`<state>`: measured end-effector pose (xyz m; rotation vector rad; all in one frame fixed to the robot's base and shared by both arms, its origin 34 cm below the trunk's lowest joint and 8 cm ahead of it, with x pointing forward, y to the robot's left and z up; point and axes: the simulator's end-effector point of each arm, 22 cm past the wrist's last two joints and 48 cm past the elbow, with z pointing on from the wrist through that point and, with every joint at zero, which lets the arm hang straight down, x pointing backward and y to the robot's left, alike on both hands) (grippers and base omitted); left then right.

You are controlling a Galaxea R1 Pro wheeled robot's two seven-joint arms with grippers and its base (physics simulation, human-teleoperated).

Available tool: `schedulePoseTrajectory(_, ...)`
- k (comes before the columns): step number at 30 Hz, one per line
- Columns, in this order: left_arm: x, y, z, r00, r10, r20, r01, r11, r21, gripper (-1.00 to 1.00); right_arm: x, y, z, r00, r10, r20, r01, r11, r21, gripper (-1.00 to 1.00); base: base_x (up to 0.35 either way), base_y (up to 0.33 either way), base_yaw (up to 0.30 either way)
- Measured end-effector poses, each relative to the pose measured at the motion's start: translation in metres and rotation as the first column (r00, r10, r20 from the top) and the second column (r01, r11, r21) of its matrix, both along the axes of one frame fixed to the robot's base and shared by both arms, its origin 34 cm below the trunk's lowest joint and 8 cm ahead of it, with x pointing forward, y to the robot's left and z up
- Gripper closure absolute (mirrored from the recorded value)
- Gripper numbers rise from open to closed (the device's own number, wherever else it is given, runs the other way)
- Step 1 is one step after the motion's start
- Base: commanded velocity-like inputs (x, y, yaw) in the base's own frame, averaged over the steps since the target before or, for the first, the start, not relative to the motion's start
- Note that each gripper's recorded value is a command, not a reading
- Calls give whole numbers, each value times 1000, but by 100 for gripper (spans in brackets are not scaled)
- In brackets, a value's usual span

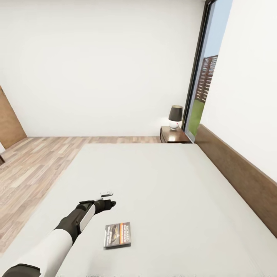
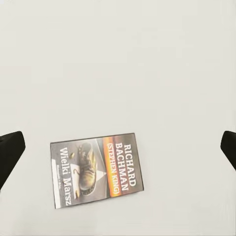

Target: In the bedroom, move the book from the bed onto either nightstand, and place the two sandals side by side next to the bed.

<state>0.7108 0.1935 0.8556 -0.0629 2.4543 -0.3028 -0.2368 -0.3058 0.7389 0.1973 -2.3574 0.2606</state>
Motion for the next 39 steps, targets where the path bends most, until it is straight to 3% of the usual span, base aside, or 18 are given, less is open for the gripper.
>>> schedulePoseTrajectory(17,11,6,-5,998,16,59,-17,1000,9,-100,-8,1,10,1000,-1,-30,1,1000,2,-100,0,0,0)
schedulePoseTrajectory(39,6,8,-26,999,18,30,-19,1000,12,-100,-20,6,27,996,-7,-92,7,1000,4,-100,0,0,0)
